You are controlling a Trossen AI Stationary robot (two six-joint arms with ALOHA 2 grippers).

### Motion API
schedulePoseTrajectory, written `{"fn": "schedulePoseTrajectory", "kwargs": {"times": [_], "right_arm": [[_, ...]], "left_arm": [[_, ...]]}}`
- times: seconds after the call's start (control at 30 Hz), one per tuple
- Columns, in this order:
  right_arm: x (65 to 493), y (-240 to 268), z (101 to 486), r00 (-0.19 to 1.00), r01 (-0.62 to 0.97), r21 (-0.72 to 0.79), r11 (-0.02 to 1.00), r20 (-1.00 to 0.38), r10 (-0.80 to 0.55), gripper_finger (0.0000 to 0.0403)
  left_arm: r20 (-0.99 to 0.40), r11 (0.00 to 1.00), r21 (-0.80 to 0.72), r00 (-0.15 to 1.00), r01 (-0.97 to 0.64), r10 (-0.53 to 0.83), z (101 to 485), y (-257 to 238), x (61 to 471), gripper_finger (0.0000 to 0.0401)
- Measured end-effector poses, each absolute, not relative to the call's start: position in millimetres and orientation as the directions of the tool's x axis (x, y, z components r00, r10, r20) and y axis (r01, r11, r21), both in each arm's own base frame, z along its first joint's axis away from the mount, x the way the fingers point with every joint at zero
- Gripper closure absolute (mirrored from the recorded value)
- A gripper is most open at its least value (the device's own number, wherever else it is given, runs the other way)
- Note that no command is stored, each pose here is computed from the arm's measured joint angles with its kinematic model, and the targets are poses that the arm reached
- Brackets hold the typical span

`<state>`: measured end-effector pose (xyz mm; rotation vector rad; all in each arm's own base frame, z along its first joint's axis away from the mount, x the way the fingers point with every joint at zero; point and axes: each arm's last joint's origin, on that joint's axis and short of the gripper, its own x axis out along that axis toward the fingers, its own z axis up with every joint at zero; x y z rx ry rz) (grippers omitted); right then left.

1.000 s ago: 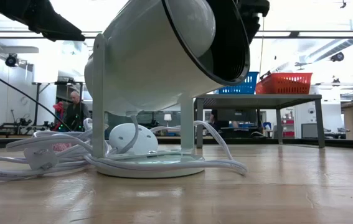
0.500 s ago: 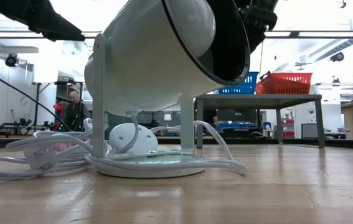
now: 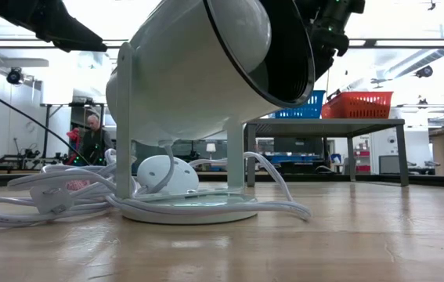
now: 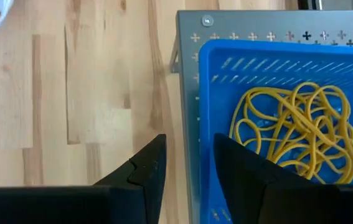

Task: Pick & Place Office Desk Supplies
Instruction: Put the blue bin with the sorted rubber bands on the shelf

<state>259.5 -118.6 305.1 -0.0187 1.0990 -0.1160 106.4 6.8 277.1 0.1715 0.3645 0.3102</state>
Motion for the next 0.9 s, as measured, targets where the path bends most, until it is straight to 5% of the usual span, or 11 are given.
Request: {"fn": "schedulePoseTrajectory", "kwargs": {"times": [0.5, 0.9], "right_arm": [[251.0, -117.4, 303.7, 0.357, 0.044, -0.148, 0.988, -0.922, -0.154, 0.0387], [243.0, -119.4, 305.8, 0.296, 0.082, -0.206, 0.975, -0.929, -0.221, 0.0389]], "left_arm": [[-0.323, 0.939, 0.22, 0.888, -0.266, 0.328, 277.1, 6.8, 106.5, 0.0157], [-0.323, 0.939, 0.22, 0.888, -0.266, 0.328, 277.1, 6.8, 106.5, 0.0157]]}}
